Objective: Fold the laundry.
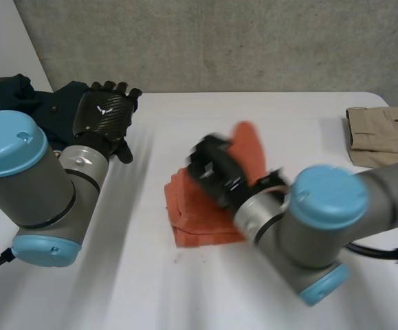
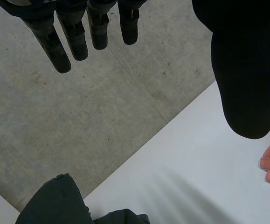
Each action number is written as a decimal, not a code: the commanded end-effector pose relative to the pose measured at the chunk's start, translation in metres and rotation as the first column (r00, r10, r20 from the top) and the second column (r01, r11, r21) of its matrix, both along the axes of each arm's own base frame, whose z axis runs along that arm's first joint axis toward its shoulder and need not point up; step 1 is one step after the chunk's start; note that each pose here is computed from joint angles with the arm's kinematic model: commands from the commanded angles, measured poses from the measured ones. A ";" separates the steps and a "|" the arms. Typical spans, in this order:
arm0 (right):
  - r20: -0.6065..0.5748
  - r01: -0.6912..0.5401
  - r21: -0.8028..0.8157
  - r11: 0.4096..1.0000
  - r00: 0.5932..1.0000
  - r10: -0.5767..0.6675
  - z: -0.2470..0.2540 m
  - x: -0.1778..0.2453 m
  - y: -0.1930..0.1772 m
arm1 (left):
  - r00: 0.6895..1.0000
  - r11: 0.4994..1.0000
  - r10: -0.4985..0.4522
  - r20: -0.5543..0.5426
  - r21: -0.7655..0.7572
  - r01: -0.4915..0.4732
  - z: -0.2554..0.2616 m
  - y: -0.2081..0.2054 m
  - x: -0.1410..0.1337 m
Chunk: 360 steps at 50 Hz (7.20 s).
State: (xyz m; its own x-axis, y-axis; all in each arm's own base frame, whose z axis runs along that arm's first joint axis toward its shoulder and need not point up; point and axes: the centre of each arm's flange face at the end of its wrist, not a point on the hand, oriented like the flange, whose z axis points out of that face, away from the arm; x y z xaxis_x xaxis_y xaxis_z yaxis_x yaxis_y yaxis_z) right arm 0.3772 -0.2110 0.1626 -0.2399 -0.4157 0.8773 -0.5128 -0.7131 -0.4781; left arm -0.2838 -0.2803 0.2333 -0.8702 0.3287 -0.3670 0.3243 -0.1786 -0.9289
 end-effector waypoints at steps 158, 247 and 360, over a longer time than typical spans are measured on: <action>0.597 0.428 0.305 0.851 0.611 -0.521 -0.050 -0.353 -0.347 | 0.830 0.822 -0.520 -0.203 0.144 0.551 0.045 0.042 -0.063; 0.262 0.264 0.515 0.816 0.857 -0.443 0.008 -0.157 -0.073 | 0.997 0.997 0.075 -0.024 0.014 -0.075 -0.084 -0.227 0.144; 0.313 -0.226 0.511 0.829 0.947 0.066 -0.057 0.061 -0.121 | 0.988 0.813 0.152 -0.005 0.569 -0.122 -0.100 0.038 0.078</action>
State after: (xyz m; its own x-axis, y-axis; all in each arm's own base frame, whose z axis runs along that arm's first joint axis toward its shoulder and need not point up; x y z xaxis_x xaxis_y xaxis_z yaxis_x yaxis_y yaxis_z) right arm 0.4355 -0.3328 0.1058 -0.3341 -0.8488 0.4097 -0.2230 -0.3512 -0.9094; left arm -0.2056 -0.2381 0.1337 -0.9353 0.3406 -0.0961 0.2512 0.4477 -0.8582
